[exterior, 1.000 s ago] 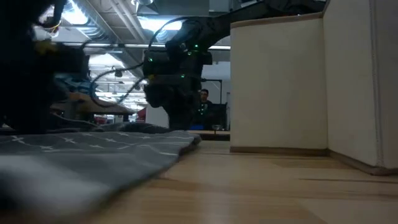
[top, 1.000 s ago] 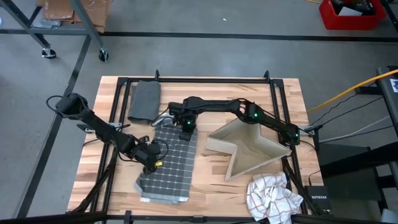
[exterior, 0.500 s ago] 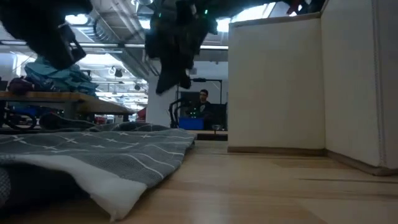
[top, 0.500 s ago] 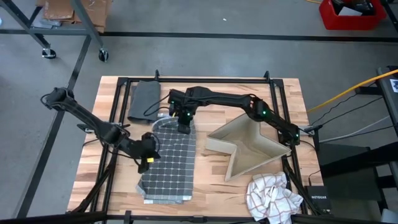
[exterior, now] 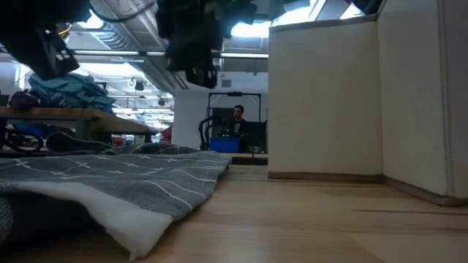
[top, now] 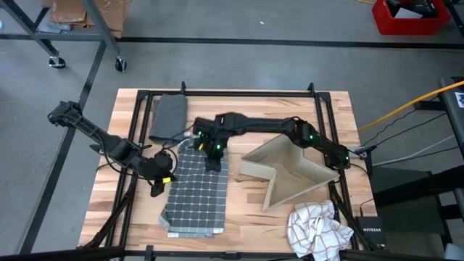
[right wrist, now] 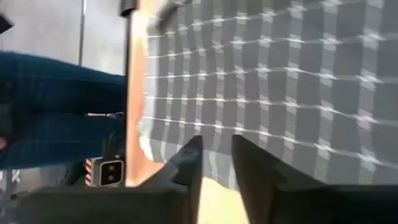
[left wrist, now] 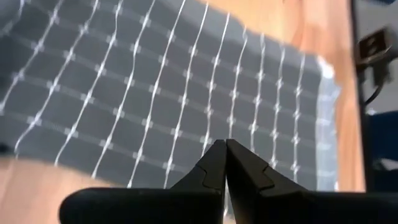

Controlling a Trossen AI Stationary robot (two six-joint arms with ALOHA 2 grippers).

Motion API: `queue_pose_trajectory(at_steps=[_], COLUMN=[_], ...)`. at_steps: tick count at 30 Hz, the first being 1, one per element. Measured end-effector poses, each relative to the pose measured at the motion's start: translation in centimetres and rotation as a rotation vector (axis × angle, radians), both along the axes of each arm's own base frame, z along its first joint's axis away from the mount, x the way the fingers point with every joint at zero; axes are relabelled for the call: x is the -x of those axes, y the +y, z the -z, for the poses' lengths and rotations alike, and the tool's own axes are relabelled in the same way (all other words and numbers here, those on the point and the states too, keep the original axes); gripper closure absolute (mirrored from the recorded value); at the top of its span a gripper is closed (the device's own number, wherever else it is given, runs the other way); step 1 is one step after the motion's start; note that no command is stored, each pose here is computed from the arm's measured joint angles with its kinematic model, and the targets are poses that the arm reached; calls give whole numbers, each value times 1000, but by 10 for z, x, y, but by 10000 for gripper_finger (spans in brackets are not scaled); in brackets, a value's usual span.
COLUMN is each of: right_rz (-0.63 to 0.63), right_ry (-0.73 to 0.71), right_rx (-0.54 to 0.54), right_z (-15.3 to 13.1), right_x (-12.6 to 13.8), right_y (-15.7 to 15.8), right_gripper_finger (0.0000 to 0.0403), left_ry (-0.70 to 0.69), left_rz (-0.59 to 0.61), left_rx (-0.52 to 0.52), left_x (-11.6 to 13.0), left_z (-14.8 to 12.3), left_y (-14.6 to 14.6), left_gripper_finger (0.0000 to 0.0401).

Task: Fold towel
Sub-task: Fold the gray patterned towel

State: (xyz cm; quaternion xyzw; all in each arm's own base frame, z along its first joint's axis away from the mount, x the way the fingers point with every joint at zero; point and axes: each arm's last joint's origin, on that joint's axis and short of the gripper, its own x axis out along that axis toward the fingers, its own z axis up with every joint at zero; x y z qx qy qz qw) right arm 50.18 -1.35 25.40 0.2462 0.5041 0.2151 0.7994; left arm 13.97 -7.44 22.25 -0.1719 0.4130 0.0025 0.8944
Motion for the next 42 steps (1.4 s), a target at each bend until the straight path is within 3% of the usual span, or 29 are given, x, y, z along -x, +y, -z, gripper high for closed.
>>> queue_pose_trajectory(at_steps=[3,9,13,17,20,26,33,38,42], right_rz=[-44,-108,-138,-162,-176,-199,-20,136,190], right_ry=[-43,-50,7,55,63,68,200,212,146], right_rx=[1,15,2,-6,-7,-1,24,26,88], right_z=[-2,-2,0,2,2,2,4,2,0], right_x=[-4,-2,4,9,10,13,17,15,16], right_y=[22,59,70,79,86,102,130,152,171], right_gripper_finger=[265,190,175,177,177,177,178,178,178], left_ry=[54,126,133,139,172,345,465,472,450], left_rz=[2,-110,-166,-160,-199,-377,-353,-302,-167], left_rx=[10,157,214,202,212,328,509,500,432], left_x=[3,5,5,5,5,8,6,10,15], left_z=[3,4,4,4,7,16,16,16,16], left_y=[1,0,0,0,0,-1,-13,-19,-25], left_gripper_finger=[397,397,397,395,371,270,211,208,208])
